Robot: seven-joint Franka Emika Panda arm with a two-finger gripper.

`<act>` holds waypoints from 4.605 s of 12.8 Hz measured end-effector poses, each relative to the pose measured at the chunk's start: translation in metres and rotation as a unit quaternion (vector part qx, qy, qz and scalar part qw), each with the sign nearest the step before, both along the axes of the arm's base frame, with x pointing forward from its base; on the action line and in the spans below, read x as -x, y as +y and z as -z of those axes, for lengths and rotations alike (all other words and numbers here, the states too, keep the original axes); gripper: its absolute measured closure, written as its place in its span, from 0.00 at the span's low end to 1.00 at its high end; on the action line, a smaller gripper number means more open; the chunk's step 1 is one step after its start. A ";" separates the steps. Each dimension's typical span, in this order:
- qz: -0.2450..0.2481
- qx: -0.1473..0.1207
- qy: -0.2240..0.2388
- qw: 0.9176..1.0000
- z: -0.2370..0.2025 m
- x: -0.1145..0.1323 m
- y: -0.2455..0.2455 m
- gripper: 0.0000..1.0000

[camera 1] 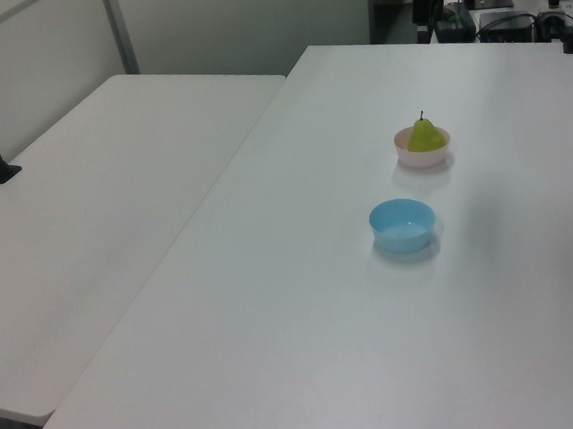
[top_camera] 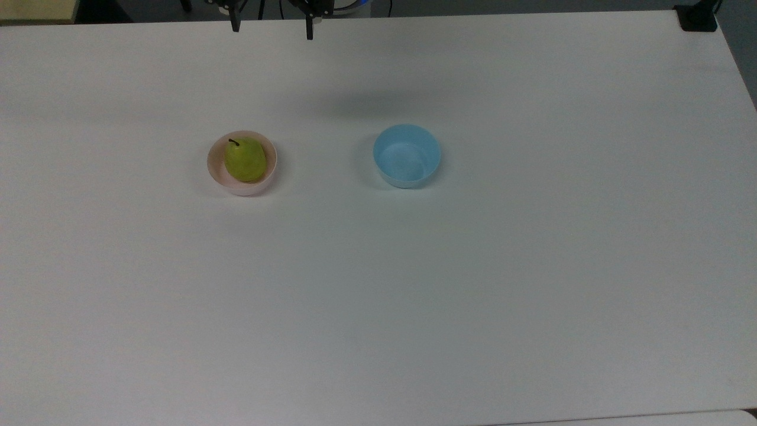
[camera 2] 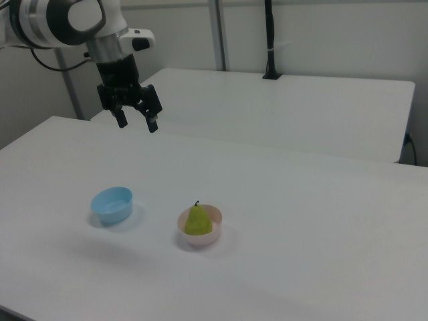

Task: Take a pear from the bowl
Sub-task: 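Move the open gripper over the green pear in the pink bowl, then lower the gripper around the pear and close on it, then lift the pear up out of the pink bowl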

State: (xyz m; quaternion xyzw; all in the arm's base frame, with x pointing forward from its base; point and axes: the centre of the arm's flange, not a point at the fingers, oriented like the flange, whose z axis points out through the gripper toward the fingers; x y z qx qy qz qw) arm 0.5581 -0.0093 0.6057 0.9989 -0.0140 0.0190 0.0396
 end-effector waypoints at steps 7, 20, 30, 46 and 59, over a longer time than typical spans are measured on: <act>-0.002 0.000 0.004 1.000 0.004 -0.002 0.002 0.00; -0.046 0.000 0.029 0.999 0.025 -0.007 -0.059 0.00; -0.092 -0.002 0.040 0.995 0.135 -0.016 -0.077 0.00; -0.120 0.003 0.058 0.991 0.259 -0.044 -0.097 0.17; -0.122 0.005 0.051 0.991 0.250 -0.042 -0.096 0.38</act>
